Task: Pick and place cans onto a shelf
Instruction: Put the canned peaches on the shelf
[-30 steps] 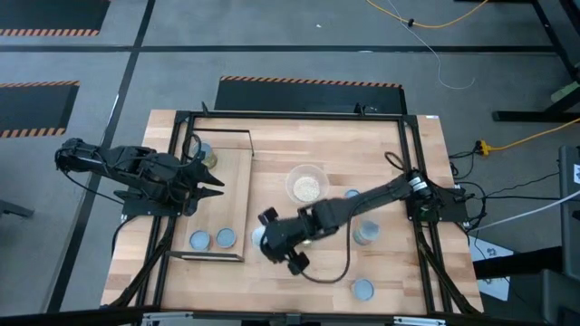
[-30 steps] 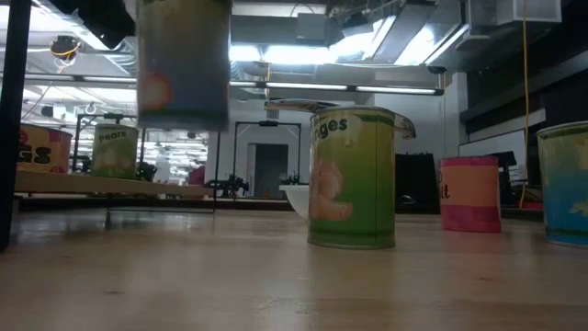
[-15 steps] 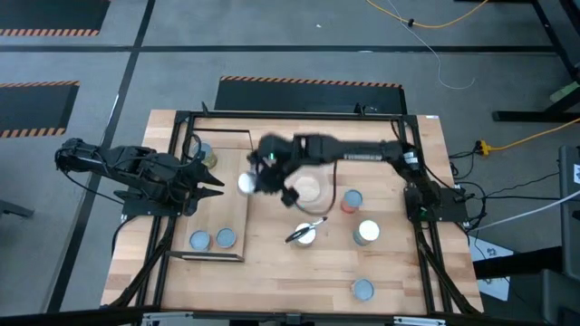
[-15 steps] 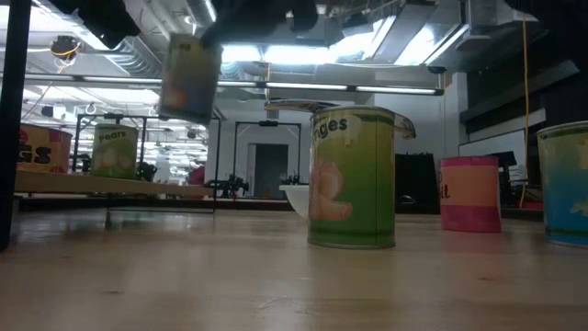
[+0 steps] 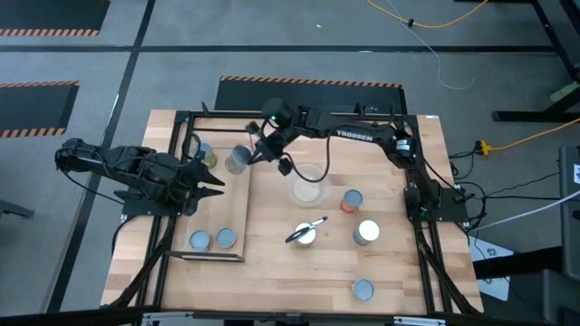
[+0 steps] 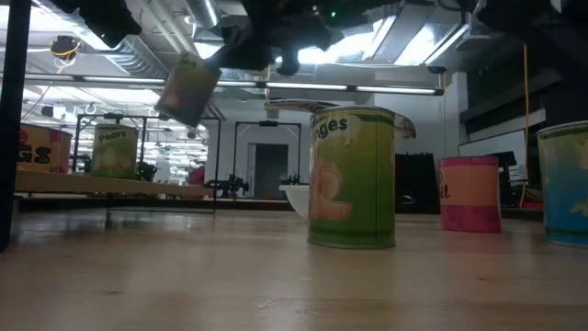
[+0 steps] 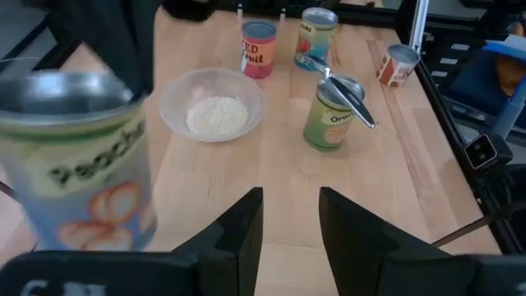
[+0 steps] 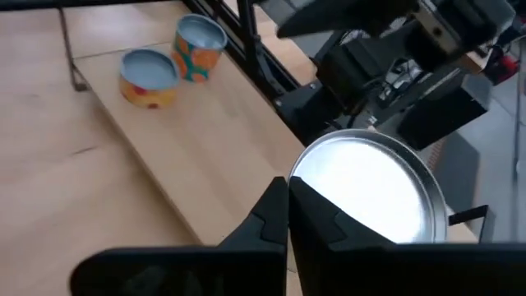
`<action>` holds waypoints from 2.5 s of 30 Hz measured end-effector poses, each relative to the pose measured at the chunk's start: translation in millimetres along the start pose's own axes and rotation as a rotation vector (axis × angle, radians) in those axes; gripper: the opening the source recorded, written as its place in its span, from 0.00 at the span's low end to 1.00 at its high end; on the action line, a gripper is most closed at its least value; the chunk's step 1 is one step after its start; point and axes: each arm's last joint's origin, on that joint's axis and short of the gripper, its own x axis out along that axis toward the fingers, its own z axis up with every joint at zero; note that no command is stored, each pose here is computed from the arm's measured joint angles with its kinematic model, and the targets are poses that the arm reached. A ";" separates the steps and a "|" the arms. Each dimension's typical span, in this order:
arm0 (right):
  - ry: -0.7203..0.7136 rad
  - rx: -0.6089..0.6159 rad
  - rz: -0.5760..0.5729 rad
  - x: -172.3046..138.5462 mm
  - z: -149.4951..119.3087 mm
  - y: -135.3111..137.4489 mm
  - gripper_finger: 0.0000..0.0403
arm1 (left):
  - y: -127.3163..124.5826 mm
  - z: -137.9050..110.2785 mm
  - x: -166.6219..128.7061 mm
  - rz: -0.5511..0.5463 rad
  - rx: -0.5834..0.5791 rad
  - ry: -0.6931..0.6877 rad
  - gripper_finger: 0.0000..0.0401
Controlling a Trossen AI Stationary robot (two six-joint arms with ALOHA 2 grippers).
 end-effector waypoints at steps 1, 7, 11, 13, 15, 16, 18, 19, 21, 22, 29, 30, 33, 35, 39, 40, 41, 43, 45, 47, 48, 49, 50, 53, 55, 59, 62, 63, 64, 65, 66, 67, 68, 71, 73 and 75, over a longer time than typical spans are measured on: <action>-0.001 -0.001 -0.008 0.8 -4.2 -1.9 0.01 | 0.0 -0.1 0.1 0.000 0.000 0.001 0.28; 0.000 0.005 -0.026 10.0 -26.6 -7.3 0.01 | 0.0 0.3 0.0 0.000 0.000 -0.003 0.28; 0.016 0.025 -0.011 18.4 -39.0 -5.4 0.01 | 0.0 0.3 0.1 0.000 0.000 -0.003 0.28; 0.020 0.031 -0.003 22.9 -43.6 -4.0 0.01 | -0.1 0.3 0.0 0.000 0.000 -0.003 0.28; 0.023 0.038 0.006 27.3 -48.2 -2.4 0.01 | -0.1 0.3 0.1 0.000 0.000 -0.003 0.28; 0.026 0.042 0.010 28.8 -50.1 -1.8 0.01 | 0.0 0.3 0.1 0.000 0.000 -0.003 0.28; 0.029 0.047 0.017 33.3 -53.8 -0.1 0.01 | -0.1 0.3 0.0 0.000 0.000 -0.003 0.28; 0.031 0.048 0.019 34.1 -54.2 0.3 0.01 | 0.0 0.3 0.1 0.000 0.000 -0.003 0.28; 0.034 0.049 0.019 34.4 -54.6 0.5 0.01 | 0.0 0.3 0.0 0.001 0.000 -0.004 0.28; 0.031 0.047 0.018 34.4 -54.1 0.4 0.01 | 0.0 0.3 0.0 0.003 0.000 -0.004 0.28; 0.041 0.063 0.037 34.9 -55.4 2.7 0.01 | 0.2 0.3 0.0 0.006 0.000 -0.005 0.28; 0.042 0.067 0.041 36.3 -56.9 3.4 0.01 | 0.2 0.3 0.0 0.006 0.000 -0.005 0.28; 0.053 0.083 0.052 39.6 -61.0 5.6 0.01 | 0.2 0.3 0.0 0.006 0.000 -0.005 0.28; 0.049 0.080 0.052 42.2 -62.5 6.0 0.01 | 0.1 0.3 0.1 0.006 0.000 -0.004 0.28; 0.053 0.090 0.067 47.0 -67.1 8.7 0.01 | 0.1 0.3 0.1 0.006 0.000 -0.004 0.28; 0.057 0.091 0.068 47.5 -67.8 9.1 0.01 | 0.2 0.3 0.1 0.006 0.000 -0.004 0.28; 0.064 0.091 0.063 47.5 -67.9 9.0 0.01 | 0.1 0.3 0.0 0.006 0.000 -0.004 0.28; 0.074 0.090 0.057 47.6 -68.1 8.8 0.01 | 0.1 0.3 0.1 0.006 0.000 -0.004 0.28; 0.082 0.088 0.051 47.7 -68.2 8.7 0.01 | 0.1 0.3 0.0 0.006 0.000 -0.004 0.28; 0.081 0.083 0.043 47.7 -68.0 7.8 0.02 | 0.1 0.3 0.0 0.006 0.000 -0.004 0.28; 0.080 0.080 0.039 47.8 -67.7 7.5 0.03 | 0.1 0.3 0.1 0.006 0.000 -0.003 0.28; 0.080 0.078 0.037 47.8 -67.6 7.3 0.04 | 0.2 0.3 0.0 0.007 0.000 -0.004 0.28; 0.079 0.076 0.035 47.9 -67.5 7.0 0.05 | 0.2 0.3 0.0 0.007 0.000 -0.004 0.28; 0.076 0.071 0.030 48.1 -66.9 6.6 0.06 | 0.1 0.3 0.1 0.007 0.000 -0.004 0.28; 0.073 0.066 0.024 48.2 -66.5 5.9 0.06 | 0.3 0.3 0.0 0.011 0.000 -0.005 0.28; 0.063 0.053 0.009 48.3 -65.5 4.2 0.07 | 0.7 0.4 0.0 0.026 0.000 -0.009 0.28; 0.058 0.046 0.001 48.3 -64.9 3.3 0.07 | 0.7 0.4 0.0 0.026 0.000 -0.009 0.28; 0.056 0.043 -0.002 48.3 -64.7 2.9 0.07 | 0.7 0.4 0.0 0.026 0.000 -0.008 0.28; 0.054 0.040 -0.005 48.3 -64.5 2.5 0.07 | 0.7 0.4 0.0 0.026 0.000 -0.008 0.28; 0.052 0.038 -0.006 48.4 -64.3 2.3 0.07 | 0.7 0.4 0.0 0.026 0.000 -0.009 0.28; 0.051 0.037 -0.008 48.4 -64.3 2.2 0.07 | 0.7 0.4 0.1 0.026 0.000 -0.008 0.28; 0.051 0.036 -0.009 48.4 -64.2 2.1 0.07 | 0.7 0.4 0.0 0.026 0.000 -0.009 0.28; 0.051 0.036 -0.009 48.4 -64.2 2.1 0.07 | 0.7 0.4 0.1 0.026 0.000 -0.008 0.28; 0.051 0.036 -0.009 48.4 -64.2 2.1 0.07 | 0.7 0.4 0.0 0.026 0.000 -0.009 0.28; 0.051 0.037 -0.008 48.4 -64.2 2.1 0.07 | 0.7 0.4 0.0 0.026 0.000 -0.009 0.28; 0.050 0.035 -0.009 48.6 -63.8 2.1 0.07 | 0.7 0.4 0.0 0.027 0.000 -0.009 0.28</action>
